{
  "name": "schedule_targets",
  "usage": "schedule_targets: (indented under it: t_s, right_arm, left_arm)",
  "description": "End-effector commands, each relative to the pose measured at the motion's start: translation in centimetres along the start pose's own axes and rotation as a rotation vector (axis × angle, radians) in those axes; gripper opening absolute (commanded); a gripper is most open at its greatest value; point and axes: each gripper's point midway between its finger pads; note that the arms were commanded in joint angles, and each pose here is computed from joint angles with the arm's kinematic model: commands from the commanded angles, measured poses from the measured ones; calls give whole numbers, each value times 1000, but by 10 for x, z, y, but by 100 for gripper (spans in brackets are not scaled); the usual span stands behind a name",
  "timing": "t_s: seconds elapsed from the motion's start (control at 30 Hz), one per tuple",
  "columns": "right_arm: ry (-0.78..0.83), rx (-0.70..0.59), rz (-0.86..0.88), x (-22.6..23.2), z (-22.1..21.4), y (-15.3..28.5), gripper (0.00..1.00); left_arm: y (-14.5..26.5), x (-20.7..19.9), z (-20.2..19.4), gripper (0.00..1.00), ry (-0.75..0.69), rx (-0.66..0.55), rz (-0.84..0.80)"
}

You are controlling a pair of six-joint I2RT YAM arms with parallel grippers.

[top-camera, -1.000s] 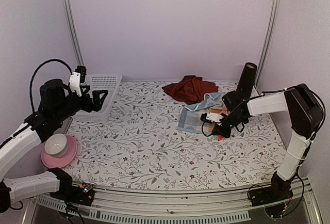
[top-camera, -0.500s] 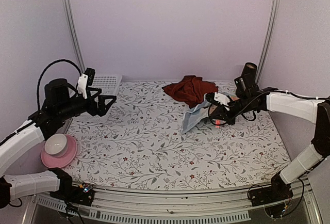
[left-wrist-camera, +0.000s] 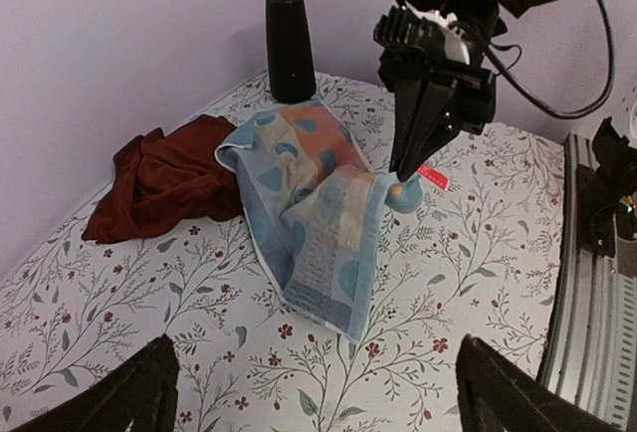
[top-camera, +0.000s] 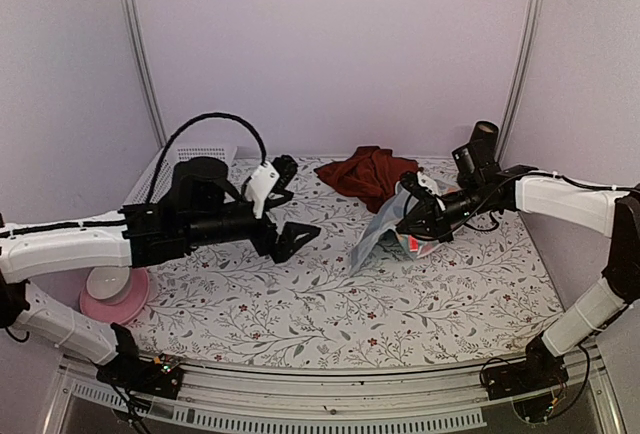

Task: Roll the towels
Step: Pick up the towel from the center of the board, then pass from the right arm to the left

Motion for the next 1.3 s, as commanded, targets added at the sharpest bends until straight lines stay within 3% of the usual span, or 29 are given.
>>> schedule_targets:
  t_s: [0.0,0.57,0.77,1.0,1.07,1.2,1.27]
  right_arm:
    - [-44,-38,70,6,5,-6,2]
    - [-33,-31,87,10,3,-6,2]
    - [-34,-27,87,10,1,-6,2]
    - [-33,-24,104,13,-1,-7,2]
    - [-30,-26,113,15,-1,-7,2]
    - [-26,-24,119,16,-2,-7,2]
    - [-23,-24,122,17,-2,-7,2]
  left_arm:
    - [-47,-15,-9,97,-126,6,91]
    - [-152,-55,-45,97,-227,53,-15]
    - [-175,-59,-65,91,-240,94,-38]
    - [-191,-55,-66,69,-259,101,-12]
    - [-201,-50,-83,56,-267,142,4]
    - [-204,-43,-80,20,-260,134,44]
    - [-203,-41,-79,10,-250,129,47]
Point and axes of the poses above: each gripper's point midway between its finger pads, its own y axis back along the fingers, its own x axis along the line the jaws close on, z = x × y, and after that the axes turned 8 degrees about y, right-handed
